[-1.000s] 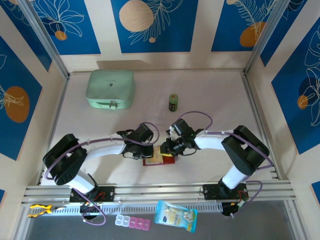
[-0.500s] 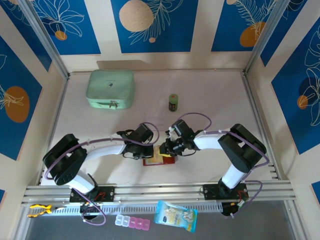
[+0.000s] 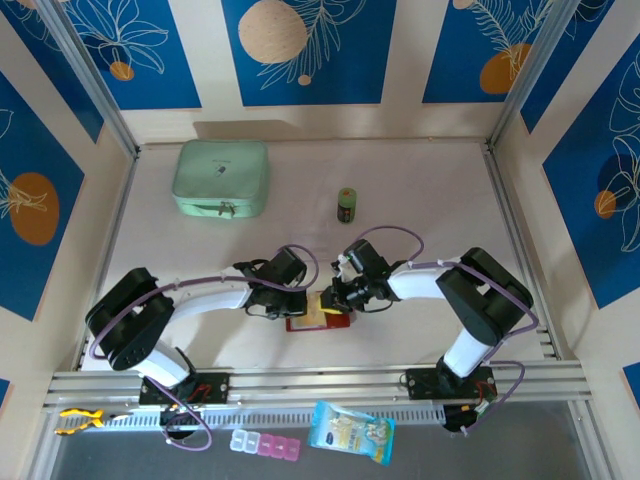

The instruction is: Take the credit cards out of the card holder

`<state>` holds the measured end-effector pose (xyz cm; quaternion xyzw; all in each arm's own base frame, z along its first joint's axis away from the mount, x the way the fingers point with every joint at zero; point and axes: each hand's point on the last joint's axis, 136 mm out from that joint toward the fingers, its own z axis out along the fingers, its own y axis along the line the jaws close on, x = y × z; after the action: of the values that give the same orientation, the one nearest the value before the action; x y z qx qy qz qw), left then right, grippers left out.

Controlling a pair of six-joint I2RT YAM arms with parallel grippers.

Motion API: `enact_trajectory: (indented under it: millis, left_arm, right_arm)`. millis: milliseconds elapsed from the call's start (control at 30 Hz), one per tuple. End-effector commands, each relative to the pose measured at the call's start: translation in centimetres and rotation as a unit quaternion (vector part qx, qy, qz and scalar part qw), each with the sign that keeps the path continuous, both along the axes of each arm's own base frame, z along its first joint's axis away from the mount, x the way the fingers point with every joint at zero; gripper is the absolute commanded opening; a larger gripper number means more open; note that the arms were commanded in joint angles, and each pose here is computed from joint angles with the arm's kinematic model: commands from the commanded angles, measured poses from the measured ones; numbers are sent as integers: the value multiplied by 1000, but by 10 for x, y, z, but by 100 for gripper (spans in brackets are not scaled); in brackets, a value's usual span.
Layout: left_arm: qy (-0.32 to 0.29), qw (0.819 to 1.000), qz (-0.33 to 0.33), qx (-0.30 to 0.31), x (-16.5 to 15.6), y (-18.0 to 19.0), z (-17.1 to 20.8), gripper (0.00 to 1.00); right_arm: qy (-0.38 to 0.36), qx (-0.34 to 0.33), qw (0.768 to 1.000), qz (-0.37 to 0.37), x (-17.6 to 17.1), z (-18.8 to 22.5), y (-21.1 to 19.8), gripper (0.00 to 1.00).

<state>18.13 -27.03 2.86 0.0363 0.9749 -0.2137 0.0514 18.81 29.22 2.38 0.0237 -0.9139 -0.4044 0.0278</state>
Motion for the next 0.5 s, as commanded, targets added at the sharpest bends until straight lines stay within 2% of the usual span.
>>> enact_trajectory:
  millis: [0,467]
  left_arm:
    - [12,999,-5,37,-13,17,-13,10]
    - [-3,1000,3,29,-11,20,-5,10]
  right_arm:
    - [8,-21,1000,0,-10,-4,-15,12]
    - [-23,-40,999,4,-13,13,-33,8]
